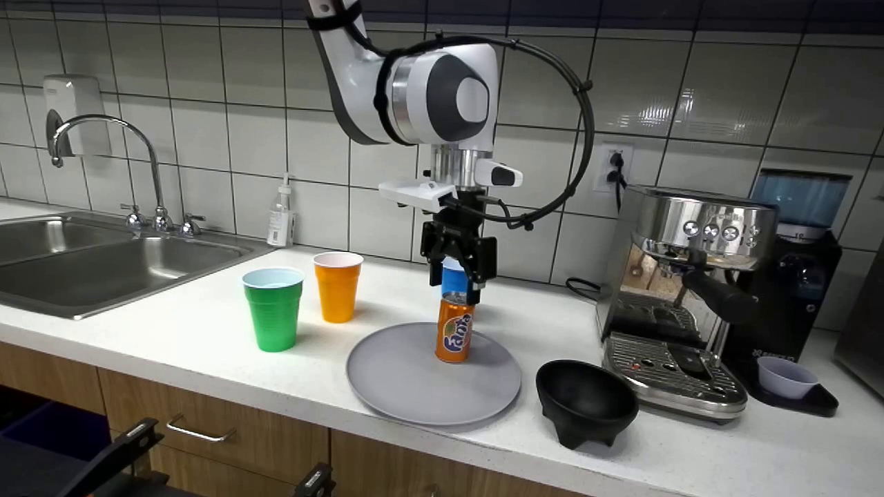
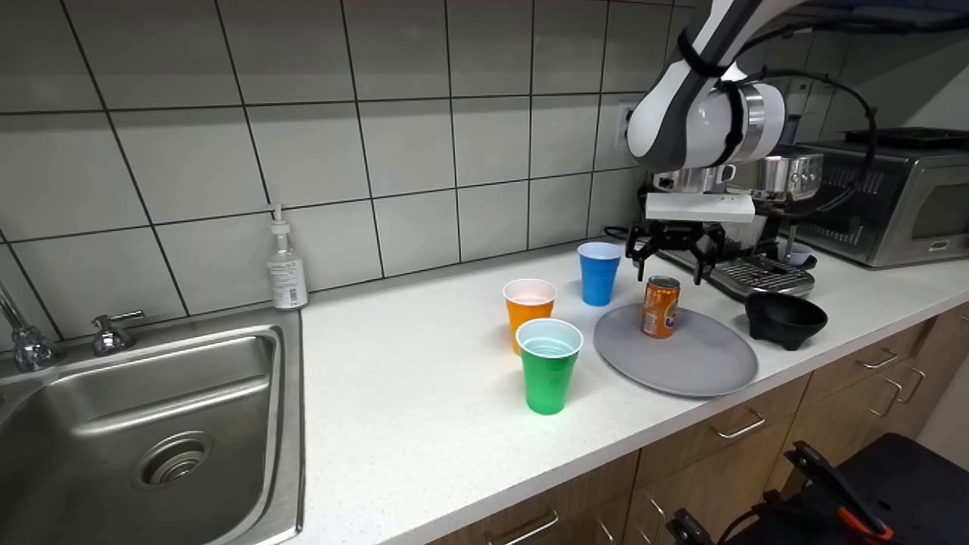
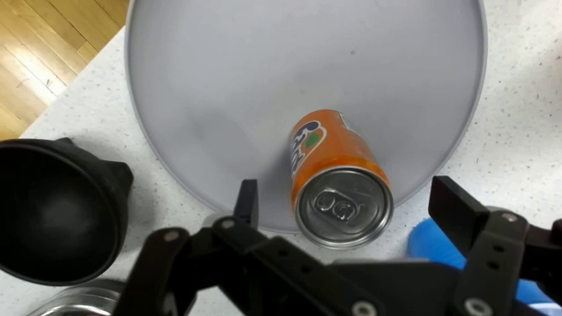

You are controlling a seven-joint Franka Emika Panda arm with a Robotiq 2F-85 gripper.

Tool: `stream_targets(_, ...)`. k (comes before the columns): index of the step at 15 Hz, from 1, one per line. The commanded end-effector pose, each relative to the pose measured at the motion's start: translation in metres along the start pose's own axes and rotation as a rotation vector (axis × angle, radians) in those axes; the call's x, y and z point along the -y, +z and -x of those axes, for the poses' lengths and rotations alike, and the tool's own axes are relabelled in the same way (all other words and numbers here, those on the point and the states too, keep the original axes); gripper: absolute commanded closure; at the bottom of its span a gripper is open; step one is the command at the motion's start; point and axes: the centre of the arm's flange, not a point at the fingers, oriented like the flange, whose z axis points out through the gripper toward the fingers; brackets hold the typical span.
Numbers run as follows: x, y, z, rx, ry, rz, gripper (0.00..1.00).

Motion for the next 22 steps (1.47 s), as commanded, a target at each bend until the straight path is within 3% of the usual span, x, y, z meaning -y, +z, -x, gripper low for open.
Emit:
stream_targets(1, -0.004, 0.009, -0.005, 0.033, -0.020, 0.007, 0.00)
stream_targets(15, 0.001, 0.034, -0.022, 0.067, -0.014, 0.011, 0.00)
stream_targets(16, 0.002, 0.034, -0.022, 0.066, -0.017, 0.009, 0.25)
stream_targets(17, 0.002, 0.034, -0.023, 0.067, -0.020, 0.009, 0.26)
stream_targets(20, 0.003, 0.034, -0.022, 0.076, -0.019, 0.003, 0.51)
stream_targets(22, 0.003, 0.032, -0.020, 0.082, -0.019, -0.001, 0.62)
